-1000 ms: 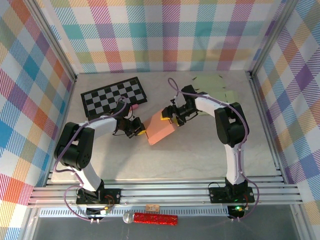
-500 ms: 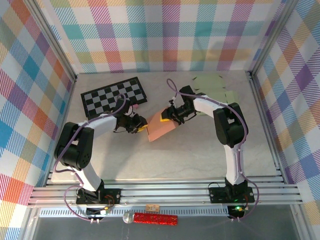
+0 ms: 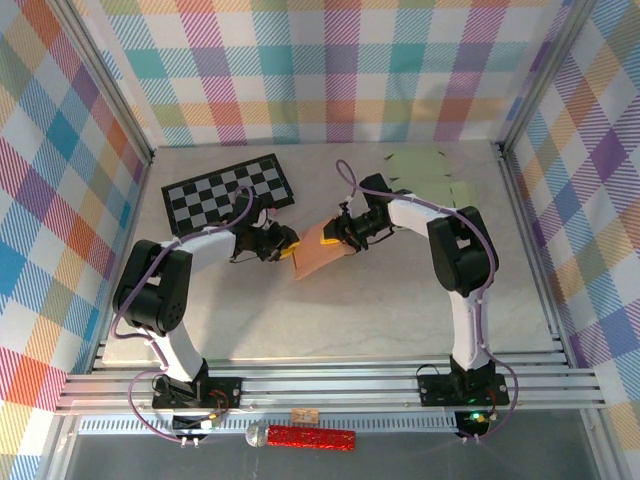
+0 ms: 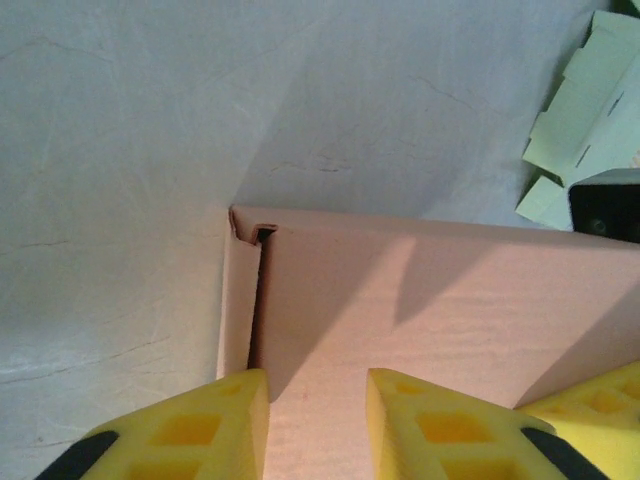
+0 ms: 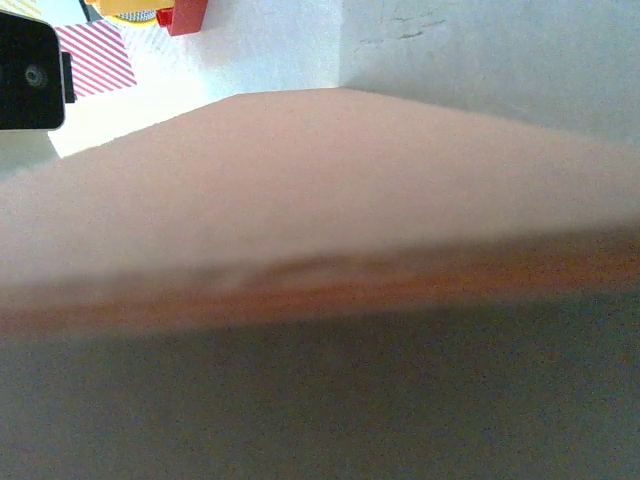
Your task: Fold the paper box
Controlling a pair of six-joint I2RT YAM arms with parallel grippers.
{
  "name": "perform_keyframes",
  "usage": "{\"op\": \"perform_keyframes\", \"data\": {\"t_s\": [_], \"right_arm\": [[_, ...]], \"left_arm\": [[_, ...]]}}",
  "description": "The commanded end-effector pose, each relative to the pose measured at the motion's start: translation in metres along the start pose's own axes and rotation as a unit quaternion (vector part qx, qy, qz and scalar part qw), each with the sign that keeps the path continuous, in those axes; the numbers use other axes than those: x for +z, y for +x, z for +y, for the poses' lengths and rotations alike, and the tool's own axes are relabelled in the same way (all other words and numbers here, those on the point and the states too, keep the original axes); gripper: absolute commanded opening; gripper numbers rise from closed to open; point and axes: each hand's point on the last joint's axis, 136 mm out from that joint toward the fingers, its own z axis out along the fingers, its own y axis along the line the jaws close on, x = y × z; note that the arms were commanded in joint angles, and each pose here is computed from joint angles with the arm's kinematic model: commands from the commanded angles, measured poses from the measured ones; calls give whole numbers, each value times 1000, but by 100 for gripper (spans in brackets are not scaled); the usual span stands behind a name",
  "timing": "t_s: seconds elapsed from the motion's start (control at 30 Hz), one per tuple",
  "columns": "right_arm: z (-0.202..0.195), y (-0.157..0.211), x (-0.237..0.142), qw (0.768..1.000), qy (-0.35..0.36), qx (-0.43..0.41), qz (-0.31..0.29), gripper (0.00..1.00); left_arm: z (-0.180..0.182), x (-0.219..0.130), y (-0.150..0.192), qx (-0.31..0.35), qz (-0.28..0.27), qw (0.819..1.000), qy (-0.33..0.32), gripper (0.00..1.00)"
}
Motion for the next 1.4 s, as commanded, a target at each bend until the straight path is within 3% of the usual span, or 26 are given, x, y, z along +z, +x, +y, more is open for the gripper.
{"op": "perform_keyframes", "data": {"t_s": [0.0, 0.13, 0.27, 0.37, 0.57, 0.73, 0.93, 1.13, 1.2, 1.27, 1.37], "right_arm": [[2, 8, -3, 999, 10, 36, -3, 46], [6, 8, -10, 996, 12, 82, -19, 46], [-4, 14, -20, 980, 21, 196, -28, 46], [-12, 29, -24, 949, 14, 314, -24, 45], [-13, 56, -33, 885, -23, 465, -25, 45], [-23, 71, -28, 820, -56, 569, -12, 42], [-43, 76, -29, 777, -53, 627, -39, 43], [-59, 66, -28, 768, -45, 637, -42, 46], [-63, 63, -30, 770, -44, 636, -42, 47], [-69, 61, -34, 771, -39, 634, -41, 48], [-74, 59, -42, 780, -33, 624, -37, 48]], "left_arm": [[-45, -23, -13, 30, -36, 998, 44, 37], [-78, -55, -25, 82, -81, 992, 54, 44], [-86, -72, -24, 148, -87, 985, 32, 46], [-75, -78, -9, 203, -66, 977, -2, 46], [-67, -99, 23, 308, -47, 950, -20, 46], [-55, -107, 37, 319, -26, 947, -32, 48], [-54, -100, 62, 315, 20, 949, 0, 52], [-50, -88, 74, 339, 44, 940, 4, 55], [-57, -88, 76, 367, 44, 929, 8, 56], [-62, -88, 77, 414, 38, 909, 1, 56], [-68, -85, 81, 500, 42, 865, -12, 56]]}}
